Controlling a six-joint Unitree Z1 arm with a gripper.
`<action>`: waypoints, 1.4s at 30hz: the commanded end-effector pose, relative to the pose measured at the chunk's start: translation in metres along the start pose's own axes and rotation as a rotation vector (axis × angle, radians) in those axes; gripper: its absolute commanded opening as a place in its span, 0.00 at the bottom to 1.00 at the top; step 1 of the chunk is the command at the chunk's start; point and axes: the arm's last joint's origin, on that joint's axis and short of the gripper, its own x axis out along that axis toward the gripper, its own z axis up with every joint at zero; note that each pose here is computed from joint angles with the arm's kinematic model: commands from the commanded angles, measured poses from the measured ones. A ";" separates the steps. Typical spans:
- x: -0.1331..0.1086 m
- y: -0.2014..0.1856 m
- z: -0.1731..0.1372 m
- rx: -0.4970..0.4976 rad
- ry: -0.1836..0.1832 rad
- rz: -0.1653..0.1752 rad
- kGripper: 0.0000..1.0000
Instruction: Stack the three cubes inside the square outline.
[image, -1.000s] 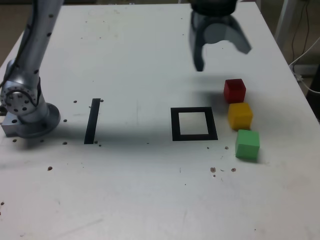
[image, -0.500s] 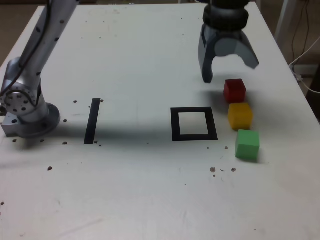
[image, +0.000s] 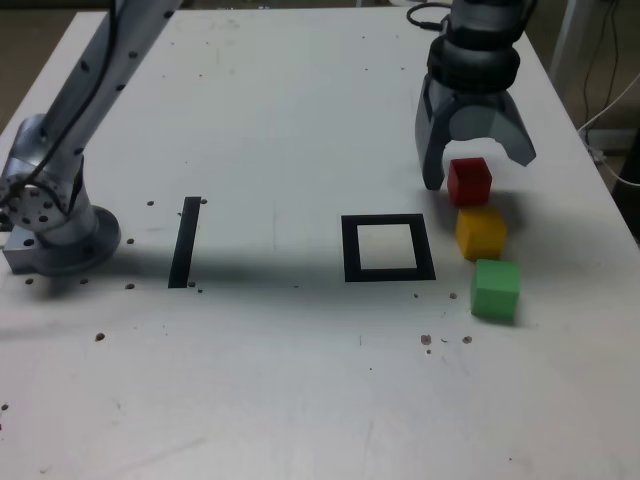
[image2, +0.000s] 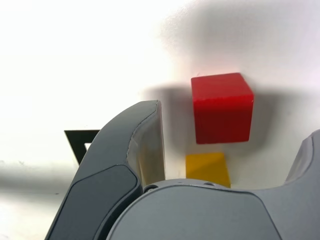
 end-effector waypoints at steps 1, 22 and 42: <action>0.003 0.003 0.004 -0.009 -0.004 0.005 0.94; 0.028 0.009 0.021 -0.043 -0.027 -0.020 0.82; 0.015 0.013 0.004 -0.063 -0.020 0.008 0.50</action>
